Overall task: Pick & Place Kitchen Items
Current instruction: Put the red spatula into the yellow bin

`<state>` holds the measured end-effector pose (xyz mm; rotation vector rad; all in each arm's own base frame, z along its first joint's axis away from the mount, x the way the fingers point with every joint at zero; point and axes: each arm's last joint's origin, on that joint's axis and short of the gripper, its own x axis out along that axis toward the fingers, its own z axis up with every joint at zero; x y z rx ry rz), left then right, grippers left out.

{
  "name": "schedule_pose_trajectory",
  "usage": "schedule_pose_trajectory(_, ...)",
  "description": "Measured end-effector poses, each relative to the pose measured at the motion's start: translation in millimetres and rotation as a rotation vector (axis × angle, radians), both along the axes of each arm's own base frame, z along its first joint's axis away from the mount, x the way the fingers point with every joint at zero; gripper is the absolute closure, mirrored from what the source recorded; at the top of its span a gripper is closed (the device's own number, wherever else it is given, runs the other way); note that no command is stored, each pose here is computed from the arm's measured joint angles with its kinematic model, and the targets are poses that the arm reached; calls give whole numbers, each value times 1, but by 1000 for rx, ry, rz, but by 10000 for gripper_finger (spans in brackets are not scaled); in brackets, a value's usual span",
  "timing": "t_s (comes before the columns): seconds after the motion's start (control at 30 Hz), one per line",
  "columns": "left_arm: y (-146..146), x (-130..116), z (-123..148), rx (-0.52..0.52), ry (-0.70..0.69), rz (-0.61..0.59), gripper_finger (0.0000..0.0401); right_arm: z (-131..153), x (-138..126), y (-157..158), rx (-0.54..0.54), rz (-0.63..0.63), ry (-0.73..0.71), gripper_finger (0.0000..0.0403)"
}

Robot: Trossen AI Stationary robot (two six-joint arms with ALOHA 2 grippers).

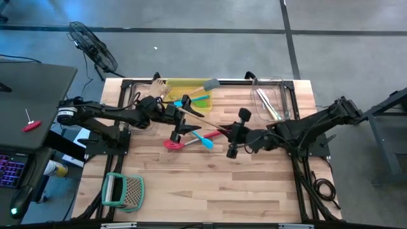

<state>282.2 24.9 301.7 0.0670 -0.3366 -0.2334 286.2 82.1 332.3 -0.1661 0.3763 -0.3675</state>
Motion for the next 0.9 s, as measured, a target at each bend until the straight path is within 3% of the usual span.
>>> schedule_pose_trajectory(0.5, 0, 0, 2, -3, -31, -2, 198, -18, 29, -22, 70, 80, 15, 376)
schedule_pose_trajectory(0.9, 1, 0, 1, -19, -25, 40, 198, -19, 29, -23, 75, 90, 20, 376)
